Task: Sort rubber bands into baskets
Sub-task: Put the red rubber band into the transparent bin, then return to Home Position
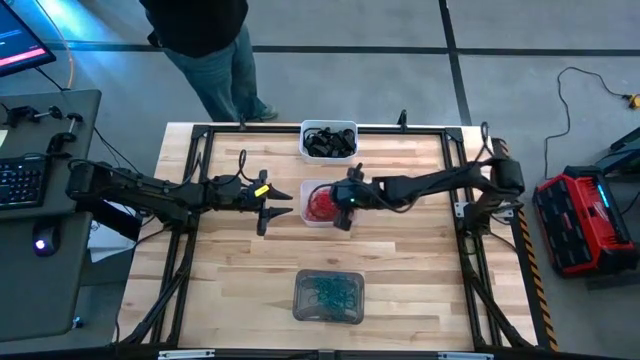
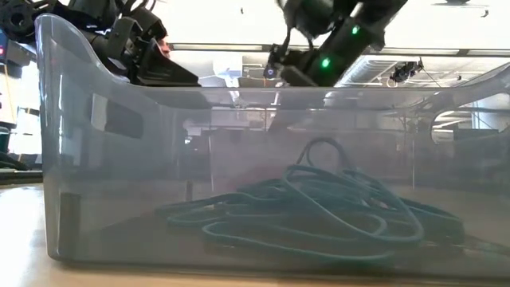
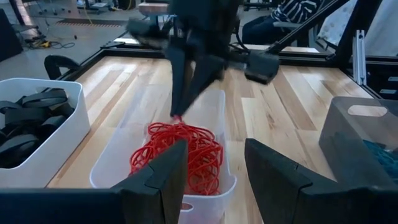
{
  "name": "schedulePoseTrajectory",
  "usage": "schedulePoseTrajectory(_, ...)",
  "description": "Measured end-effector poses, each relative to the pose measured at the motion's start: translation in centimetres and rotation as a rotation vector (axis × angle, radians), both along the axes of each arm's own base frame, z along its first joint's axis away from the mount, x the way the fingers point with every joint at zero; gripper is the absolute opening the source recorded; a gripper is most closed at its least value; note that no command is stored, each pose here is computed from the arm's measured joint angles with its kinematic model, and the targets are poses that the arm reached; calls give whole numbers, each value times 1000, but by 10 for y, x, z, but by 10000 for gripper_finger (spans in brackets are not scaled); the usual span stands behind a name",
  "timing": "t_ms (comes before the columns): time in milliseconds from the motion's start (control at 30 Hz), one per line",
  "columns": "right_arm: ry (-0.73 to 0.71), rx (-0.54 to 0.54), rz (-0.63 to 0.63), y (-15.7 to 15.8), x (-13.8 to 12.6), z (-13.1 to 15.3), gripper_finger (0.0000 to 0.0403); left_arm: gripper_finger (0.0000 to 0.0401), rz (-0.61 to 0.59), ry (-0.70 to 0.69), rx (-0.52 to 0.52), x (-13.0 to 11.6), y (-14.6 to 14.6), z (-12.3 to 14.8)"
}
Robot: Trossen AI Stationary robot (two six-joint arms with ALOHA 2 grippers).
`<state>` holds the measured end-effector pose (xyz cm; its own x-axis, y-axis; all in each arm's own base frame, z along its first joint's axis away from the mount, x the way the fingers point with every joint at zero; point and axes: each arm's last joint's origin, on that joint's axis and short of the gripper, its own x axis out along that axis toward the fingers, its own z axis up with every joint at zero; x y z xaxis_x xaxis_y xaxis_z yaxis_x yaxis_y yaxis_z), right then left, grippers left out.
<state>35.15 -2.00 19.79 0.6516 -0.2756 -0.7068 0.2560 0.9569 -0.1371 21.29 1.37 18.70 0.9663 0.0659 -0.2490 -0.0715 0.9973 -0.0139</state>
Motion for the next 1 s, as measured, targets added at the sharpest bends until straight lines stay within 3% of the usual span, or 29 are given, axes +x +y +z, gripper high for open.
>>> schedulePoseTrajectory(433,59,130,36,-21,16,-33,6,152,0,13,-2,0,0,-1)
schedulePoseTrajectory(767,82,65,190,-10,17,-33,105,152,0,3,-2,0,0,0)
schedulePoseTrajectory(867,43,-4,223,-2,18,-34,95,152,3,-4,-14,0,0,0)
schedulePoseTrajectory(1000,-55,-47,264,3,15,-22,31,152,4,-5,-17,0,0,0)
